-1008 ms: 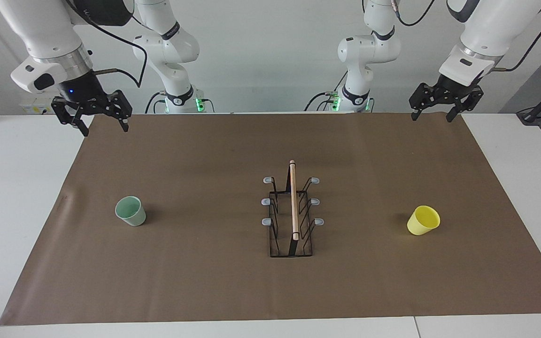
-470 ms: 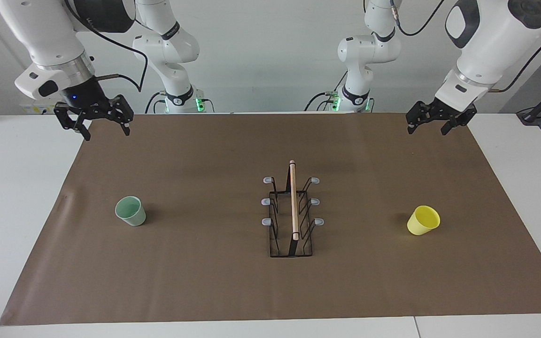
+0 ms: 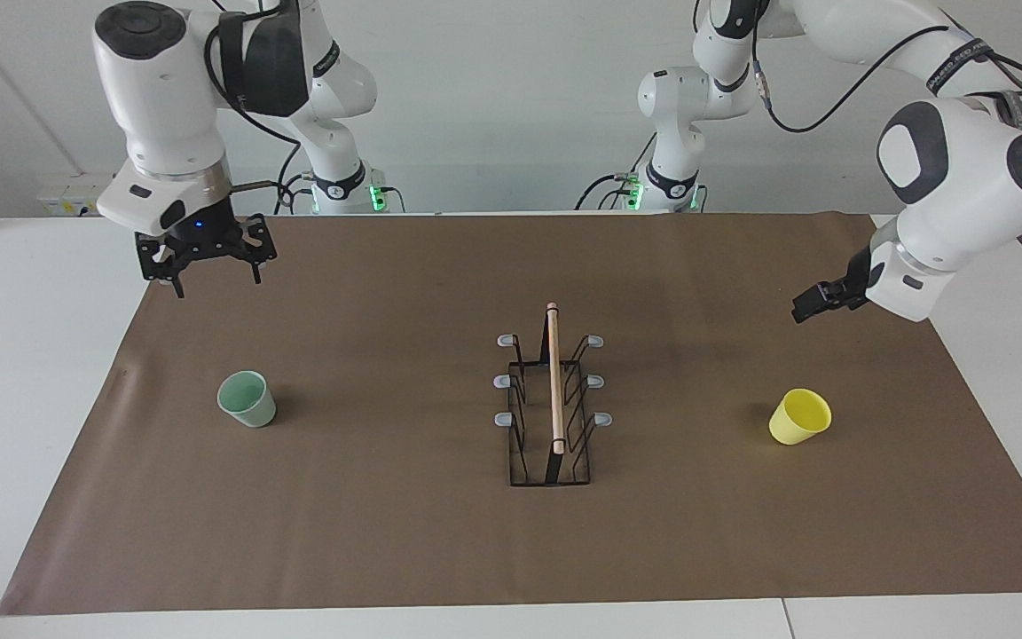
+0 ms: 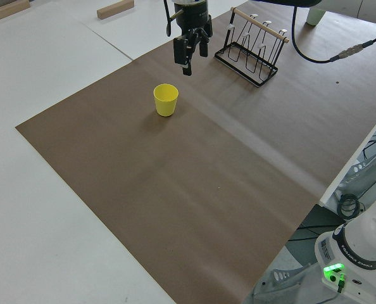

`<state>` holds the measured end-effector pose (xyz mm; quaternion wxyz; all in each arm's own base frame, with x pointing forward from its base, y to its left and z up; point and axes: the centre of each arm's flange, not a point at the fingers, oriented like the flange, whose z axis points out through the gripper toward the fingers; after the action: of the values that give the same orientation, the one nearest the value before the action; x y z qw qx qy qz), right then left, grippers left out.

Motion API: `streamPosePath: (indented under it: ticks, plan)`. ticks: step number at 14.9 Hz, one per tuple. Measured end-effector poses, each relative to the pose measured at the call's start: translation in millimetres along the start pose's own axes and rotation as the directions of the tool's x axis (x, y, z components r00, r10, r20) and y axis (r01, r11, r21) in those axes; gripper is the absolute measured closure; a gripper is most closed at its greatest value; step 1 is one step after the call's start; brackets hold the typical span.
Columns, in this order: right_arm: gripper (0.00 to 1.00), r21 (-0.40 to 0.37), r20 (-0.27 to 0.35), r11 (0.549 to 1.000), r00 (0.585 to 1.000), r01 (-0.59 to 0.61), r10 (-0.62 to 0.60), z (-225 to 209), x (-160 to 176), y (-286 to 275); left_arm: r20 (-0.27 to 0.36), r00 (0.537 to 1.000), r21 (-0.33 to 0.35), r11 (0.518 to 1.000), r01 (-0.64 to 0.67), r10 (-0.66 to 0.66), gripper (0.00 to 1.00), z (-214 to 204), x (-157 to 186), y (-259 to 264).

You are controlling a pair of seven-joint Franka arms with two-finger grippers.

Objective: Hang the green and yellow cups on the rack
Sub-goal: 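Reach the left gripper to the yellow cup while the right gripper reaches the green cup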

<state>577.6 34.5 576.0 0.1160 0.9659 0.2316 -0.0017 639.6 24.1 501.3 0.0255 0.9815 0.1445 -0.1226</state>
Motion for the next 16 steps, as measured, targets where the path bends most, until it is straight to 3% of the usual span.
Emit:
streamPosePath:
  ticks: [2,4,5,7,9,13,16]
  plan:
    - [0.00,-0.013,0.017,0.994,0.994,0.110,-0.110,3,-2,2,0.059,0.986,-0.076,0.984,0.160,-0.155,0.00,19,25,-30]
    - [0.00,-0.041,0.050,0.952,0.952,0.303,-0.301,5,-7,13,0.144,0.941,-0.134,0.936,0.326,-0.307,0.00,43,45,-60]
    - [0.00,-0.070,0.084,0.901,0.902,0.429,-0.423,5,-8,18,0.182,0.908,-0.159,0.900,0.405,-0.377,0.00,51,54,-71]
    - [0.00,-0.123,0.152,0.727,0.737,0.676,-0.659,5,-4,20,0.254,0.836,-0.196,0.820,0.538,-0.487,0.00,65,68,-89]
    - [0.00,-0.142,0.208,0.573,0.591,0.807,-0.780,11,3,12,0.304,0.760,-0.211,0.737,0.642,-0.575,0.00,71,77,-110]
    - [0.00,-0.134,0.353,0.395,0.416,0.909,-0.838,31,21,-31,0.388,0.582,-0.252,0.525,0.813,-0.715,0.00,68,89,-130]
    - [0.00,-0.106,0.445,0.273,0.291,0.956,-0.847,61,44,-68,0.512,0.464,-0.304,0.352,0.885,-0.723,0.00,83,99,-150]
